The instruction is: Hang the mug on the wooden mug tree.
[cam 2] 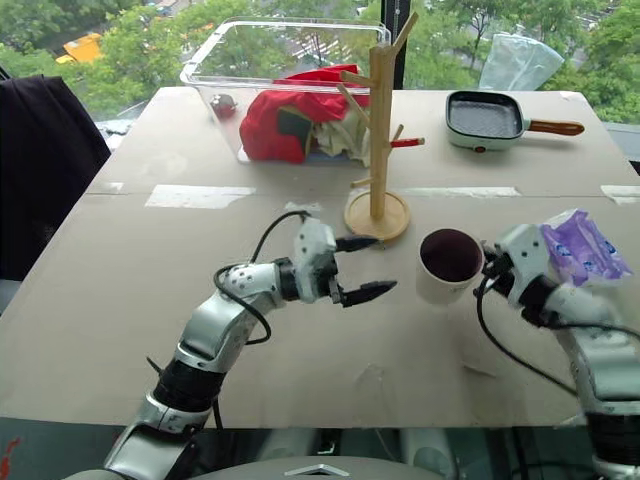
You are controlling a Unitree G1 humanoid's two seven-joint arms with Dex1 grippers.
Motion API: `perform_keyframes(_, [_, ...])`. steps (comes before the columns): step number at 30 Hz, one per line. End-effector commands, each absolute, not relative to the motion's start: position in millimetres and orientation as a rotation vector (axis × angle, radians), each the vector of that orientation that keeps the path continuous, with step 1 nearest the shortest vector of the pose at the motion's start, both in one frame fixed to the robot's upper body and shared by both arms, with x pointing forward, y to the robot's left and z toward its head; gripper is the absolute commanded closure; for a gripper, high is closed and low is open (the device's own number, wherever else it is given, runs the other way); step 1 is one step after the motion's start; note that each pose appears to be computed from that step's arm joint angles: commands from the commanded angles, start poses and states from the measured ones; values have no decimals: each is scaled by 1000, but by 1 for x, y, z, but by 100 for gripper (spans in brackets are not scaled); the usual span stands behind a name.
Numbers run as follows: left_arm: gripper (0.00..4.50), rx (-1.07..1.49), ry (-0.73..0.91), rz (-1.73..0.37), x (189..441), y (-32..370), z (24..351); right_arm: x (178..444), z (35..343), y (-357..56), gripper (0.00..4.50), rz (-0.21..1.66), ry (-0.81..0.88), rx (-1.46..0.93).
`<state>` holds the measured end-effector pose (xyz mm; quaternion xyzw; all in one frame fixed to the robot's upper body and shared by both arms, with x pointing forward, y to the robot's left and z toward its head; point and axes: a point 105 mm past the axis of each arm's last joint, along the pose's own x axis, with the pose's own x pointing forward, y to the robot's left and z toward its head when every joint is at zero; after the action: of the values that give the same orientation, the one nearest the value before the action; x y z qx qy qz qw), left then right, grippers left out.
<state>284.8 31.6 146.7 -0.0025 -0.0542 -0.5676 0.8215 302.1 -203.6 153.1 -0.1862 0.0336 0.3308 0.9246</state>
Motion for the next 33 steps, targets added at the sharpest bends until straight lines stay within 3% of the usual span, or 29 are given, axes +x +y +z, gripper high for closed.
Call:
perform_keyframes(1, [0,-108,-292,-1157,278,41,182,306,195,-199,443,773,16,-504])
perform_keyframes(5, [0,-182,-350,-1110,269,44,188,326,236,-203,443,828,-24,-641])
perform_keyframes(12, [0,-201,-412,-1031,262,43,191,358,272,-197,443,918,-41,-835])
perform_keyframes(33, [0,-124,-472,-874,265,54,189,388,288,-143,443,1121,-87,-1027])
